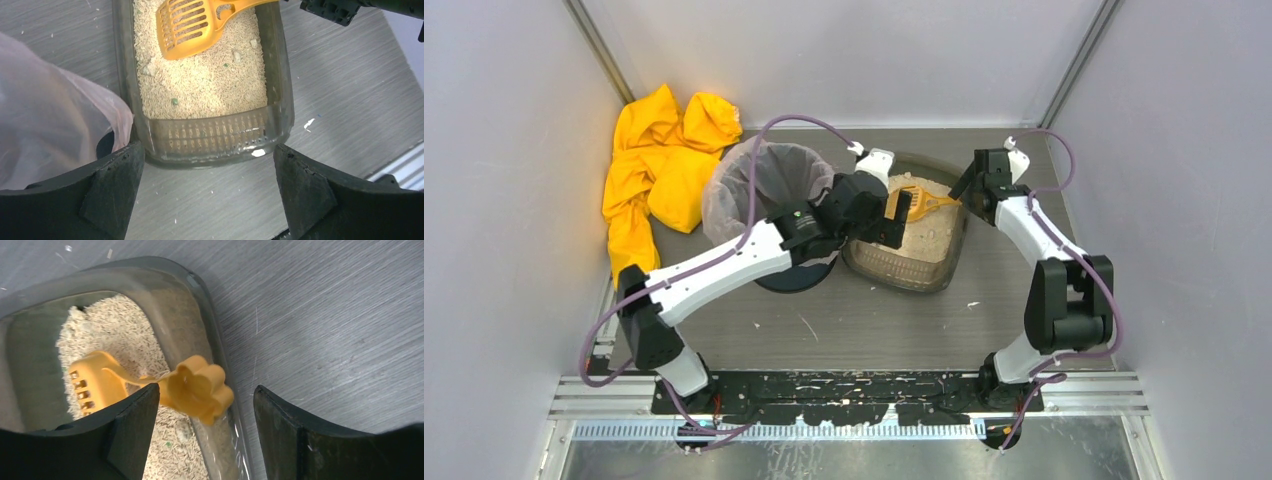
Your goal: Clean the litter box
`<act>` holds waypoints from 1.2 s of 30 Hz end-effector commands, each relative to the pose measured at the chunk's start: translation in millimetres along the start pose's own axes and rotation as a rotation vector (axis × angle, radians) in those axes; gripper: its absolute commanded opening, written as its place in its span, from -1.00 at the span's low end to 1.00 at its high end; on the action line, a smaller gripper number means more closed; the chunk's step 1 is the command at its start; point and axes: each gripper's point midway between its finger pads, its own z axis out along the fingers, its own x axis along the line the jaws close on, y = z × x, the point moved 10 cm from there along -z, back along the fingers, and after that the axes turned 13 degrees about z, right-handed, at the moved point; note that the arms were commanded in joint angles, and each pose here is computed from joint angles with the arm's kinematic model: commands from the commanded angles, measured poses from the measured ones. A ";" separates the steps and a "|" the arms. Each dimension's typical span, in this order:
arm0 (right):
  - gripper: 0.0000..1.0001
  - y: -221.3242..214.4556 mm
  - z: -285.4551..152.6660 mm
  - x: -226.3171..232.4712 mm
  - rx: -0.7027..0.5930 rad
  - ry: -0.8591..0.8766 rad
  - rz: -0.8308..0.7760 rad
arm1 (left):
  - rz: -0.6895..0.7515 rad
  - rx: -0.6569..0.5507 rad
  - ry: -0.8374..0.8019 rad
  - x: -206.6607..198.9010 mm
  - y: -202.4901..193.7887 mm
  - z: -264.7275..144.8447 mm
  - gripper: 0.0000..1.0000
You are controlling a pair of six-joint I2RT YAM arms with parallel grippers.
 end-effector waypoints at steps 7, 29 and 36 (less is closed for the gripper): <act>0.29 11.2 18.0 21.3 -0.011 0.070 0.029 | 0.052 -0.037 0.032 -10.2 -3.1 43.1 0.99; 0.75 -36.0 -56.1 -14.1 0.077 0.097 -0.136 | 0.005 0.215 0.010 -9.7 -117.5 145.6 0.99; 0.75 -47.1 -59.7 -23.2 0.119 0.060 -0.170 | -0.017 0.250 -0.071 -38.2 -133.7 143.8 0.96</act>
